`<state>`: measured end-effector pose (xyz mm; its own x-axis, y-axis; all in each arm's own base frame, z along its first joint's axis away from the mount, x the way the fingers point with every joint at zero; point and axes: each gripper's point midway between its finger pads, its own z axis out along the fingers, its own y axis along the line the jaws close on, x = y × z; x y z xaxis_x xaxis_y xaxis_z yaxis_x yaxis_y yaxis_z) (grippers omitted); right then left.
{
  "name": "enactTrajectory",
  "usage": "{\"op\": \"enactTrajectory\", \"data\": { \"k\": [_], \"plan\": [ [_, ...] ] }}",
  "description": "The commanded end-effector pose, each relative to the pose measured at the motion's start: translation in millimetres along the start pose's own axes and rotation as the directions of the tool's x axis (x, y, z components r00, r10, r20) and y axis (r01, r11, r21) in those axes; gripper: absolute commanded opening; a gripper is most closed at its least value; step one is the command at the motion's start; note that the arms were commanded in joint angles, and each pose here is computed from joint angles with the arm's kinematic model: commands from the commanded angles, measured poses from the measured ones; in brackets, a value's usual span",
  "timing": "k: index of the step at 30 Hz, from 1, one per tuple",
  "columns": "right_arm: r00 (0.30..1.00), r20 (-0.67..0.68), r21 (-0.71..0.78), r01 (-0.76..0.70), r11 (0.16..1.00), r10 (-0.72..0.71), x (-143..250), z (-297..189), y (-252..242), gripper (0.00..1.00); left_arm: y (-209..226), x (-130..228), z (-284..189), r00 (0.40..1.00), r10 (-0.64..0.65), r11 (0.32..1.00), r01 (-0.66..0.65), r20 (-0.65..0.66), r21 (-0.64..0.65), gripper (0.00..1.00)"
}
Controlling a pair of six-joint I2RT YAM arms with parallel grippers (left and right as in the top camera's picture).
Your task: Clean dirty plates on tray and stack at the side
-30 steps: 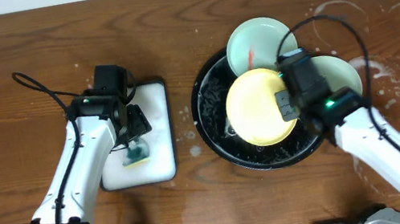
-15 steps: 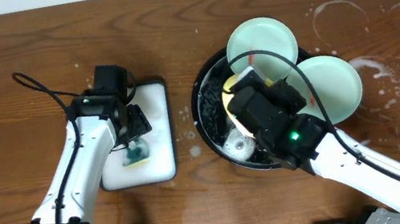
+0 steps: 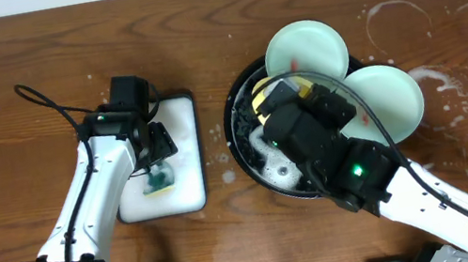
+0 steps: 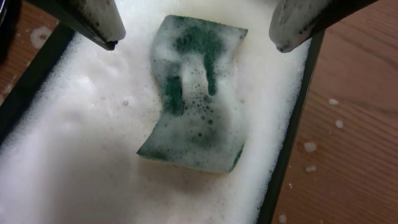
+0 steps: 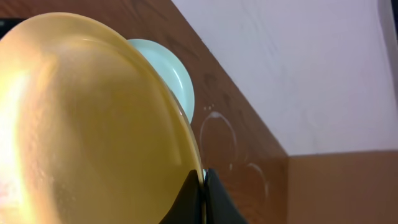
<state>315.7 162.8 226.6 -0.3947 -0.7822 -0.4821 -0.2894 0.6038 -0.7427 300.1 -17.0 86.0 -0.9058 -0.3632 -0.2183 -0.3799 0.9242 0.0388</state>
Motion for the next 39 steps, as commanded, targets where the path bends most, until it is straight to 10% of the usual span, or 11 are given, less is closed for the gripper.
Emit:
{"op": "enactTrajectory", "data": {
  "k": [1, 39],
  "plan": [
    [0.997, 0.026, 0.039, 0.068, 0.997, -0.069, -10.7, -10.6, -10.4, 0.01, 1.9, -1.1, -0.5, 1.0, -0.003, 1.0, 0.003, 0.004, -0.008, 0.81],
    [0.998, 0.018, 0.094, 0.066, 0.993, -0.068, -11.2, -16.4, -15.7, 0.01, 1.9, -1.1, -0.5, 1.0, -0.003, 1.0, 0.003, 0.004, -0.008, 0.81]
  ]
}}
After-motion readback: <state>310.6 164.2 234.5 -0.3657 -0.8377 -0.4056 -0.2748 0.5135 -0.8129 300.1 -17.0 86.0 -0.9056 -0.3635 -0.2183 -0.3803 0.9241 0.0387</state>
